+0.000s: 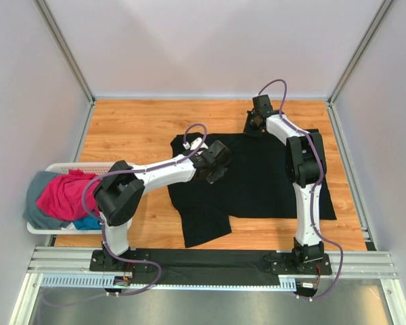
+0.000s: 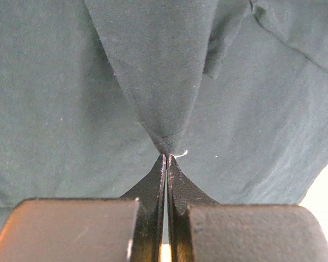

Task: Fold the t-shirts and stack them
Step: Fold the tshirt

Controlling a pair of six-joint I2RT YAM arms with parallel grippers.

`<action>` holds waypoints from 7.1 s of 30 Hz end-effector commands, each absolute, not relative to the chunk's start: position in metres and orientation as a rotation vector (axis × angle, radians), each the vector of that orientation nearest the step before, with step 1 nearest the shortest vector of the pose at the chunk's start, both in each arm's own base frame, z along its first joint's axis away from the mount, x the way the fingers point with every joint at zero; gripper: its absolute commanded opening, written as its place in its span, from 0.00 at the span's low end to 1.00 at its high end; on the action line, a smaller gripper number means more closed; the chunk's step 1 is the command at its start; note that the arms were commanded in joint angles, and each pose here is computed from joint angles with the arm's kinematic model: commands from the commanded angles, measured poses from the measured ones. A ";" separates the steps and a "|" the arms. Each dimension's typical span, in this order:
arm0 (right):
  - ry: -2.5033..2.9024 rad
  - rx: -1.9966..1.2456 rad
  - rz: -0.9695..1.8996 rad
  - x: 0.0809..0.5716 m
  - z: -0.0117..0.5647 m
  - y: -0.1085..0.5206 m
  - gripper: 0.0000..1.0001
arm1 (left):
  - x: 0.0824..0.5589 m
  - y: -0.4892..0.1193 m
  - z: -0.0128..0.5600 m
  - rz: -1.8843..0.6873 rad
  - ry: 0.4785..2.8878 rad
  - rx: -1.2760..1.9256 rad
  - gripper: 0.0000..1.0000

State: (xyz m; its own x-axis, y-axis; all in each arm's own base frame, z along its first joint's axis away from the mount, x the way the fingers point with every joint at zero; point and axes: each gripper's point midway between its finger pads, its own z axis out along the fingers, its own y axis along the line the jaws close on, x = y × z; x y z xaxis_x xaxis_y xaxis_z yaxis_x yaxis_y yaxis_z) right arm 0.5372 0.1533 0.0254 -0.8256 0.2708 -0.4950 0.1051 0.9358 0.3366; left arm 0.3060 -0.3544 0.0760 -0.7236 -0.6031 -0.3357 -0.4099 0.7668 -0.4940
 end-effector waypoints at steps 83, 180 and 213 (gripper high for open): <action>2.653 0.194 0.727 0.406 0.050 0.241 0.33 | 0.513 -0.199 0.060 -0.476 2.176 -0.776 0.53; 2.518 0.410 0.433 0.454 0.125 0.096 0.36 | 0.309 -0.333 0.055 -0.484 2.514 -0.662 0.48; 2.518 0.479 0.428 0.502 0.072 0.090 0.30 | 0.301 -0.306 0.107 -0.501 2.396 -0.592 0.00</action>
